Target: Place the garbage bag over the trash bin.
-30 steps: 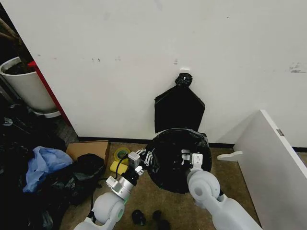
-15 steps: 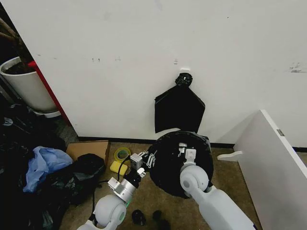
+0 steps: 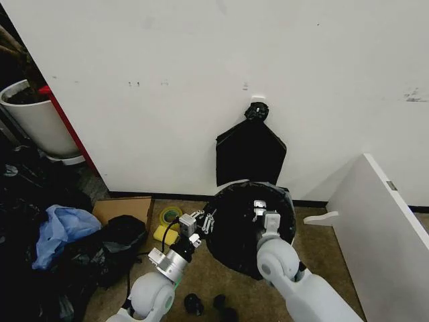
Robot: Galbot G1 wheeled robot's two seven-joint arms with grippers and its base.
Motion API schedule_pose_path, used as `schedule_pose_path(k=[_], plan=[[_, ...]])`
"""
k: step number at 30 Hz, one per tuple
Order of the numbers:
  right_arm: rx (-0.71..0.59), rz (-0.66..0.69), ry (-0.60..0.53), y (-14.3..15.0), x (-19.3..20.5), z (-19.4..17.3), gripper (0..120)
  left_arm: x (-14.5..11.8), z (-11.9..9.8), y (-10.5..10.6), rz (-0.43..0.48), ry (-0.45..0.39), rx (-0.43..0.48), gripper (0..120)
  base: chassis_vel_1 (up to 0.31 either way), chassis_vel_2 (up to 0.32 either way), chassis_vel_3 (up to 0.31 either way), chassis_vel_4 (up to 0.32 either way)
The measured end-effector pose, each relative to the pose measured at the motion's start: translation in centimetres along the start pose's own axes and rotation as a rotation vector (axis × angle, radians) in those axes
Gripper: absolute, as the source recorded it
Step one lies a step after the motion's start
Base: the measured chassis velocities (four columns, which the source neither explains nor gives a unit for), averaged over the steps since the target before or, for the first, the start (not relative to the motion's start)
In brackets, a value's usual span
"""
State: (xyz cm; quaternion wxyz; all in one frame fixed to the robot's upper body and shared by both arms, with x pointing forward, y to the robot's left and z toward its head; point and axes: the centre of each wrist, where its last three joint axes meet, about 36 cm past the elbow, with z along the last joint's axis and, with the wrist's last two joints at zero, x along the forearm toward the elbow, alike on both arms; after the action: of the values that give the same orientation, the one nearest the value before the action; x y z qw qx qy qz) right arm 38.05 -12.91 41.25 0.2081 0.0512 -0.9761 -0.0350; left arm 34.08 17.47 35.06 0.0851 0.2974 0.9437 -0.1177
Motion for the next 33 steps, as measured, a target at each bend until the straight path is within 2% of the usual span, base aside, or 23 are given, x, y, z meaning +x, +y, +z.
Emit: schedule_pose_path(k=[4, 8, 12, 14, 18, 20, 24, 25, 28, 30, 33], plan=[[-0.009, 0.031, 0.009, -0.5, -1.9, 0.4, 0, 0.1, 0.0, -0.2, 0.009, -0.001, 0.009, 4, 0.0, 0.0, 0.0, 0.0], [-0.032, 0.042, 0.022, -0.7, -2.0, 0.2, 0, 0.0, -0.1, -0.1, 0.011, -0.004, 0.011, 4, 0.0, 0.0, 0.0, 0.0], [-0.033, -0.032, -0.053, -0.7, 0.7, 0.8, 0, -0.2, 0.4, 0.7, -0.002, 0.003, 0.004, 4, 0.0, 0.0, 0.0, 0.0], [0.011, -0.144, -0.147, -0.7, 4.0, 2.1, 0, -0.3, 0.8, 1.3, -0.014, 0.01, 0.003, 4, 0.0, 0.0, 0.0, 0.0], [0.05, -0.293, -0.262, -0.5, 8.5, 2.7, 16, -0.6, 1.3, 2.2, -0.026, 0.022, -0.001, 4, 0.0, 0.0, 0.0, 0.0], [0.048, -0.339, -0.297, -0.5, 9.4, 2.5, 19, -0.7, 1.3, 2.5, -0.03, 0.023, -0.001, 4, 0.0, 0.0, 0.0, 0.0], [0.07, -0.561, -0.507, -2.7, 11.1, 0.6, 39, -1.1, 1.1, 3.8, -0.038, 0.021, -0.002, 4, 0.0, 0.0, 0.0, 0.0], [0.07, -0.561, -0.507, -2.7, 11.1, 0.6, 39, -1.1, 1.1, 3.8, -0.038, 0.021, -0.002, 4, 0.0, 0.0, 0.0, 0.0], [0.123, -0.613, -0.611, -5.2, 10.3, -1.4, 50, -1.4, 1.1, 5.7, -0.015, 0.001, -0.006, 4, 0.0, 0.0, 0.0, 0.0], [0.138, -0.6, -0.622, -7.8, 9.5, -2.9, 61, -1.8, 1.4, 7.7, 0.061, -0.043, 0.004, 4, 0.0, 0.0, 0.0, 0.0], [0.164, -0.593, -0.615, -9.1, 9.3, -3.4, 68, -2.1, 1.5, 8.7, 0.105, -0.065, 0.006, 4, 0.0, 0.0, 0.0, 0.0]])
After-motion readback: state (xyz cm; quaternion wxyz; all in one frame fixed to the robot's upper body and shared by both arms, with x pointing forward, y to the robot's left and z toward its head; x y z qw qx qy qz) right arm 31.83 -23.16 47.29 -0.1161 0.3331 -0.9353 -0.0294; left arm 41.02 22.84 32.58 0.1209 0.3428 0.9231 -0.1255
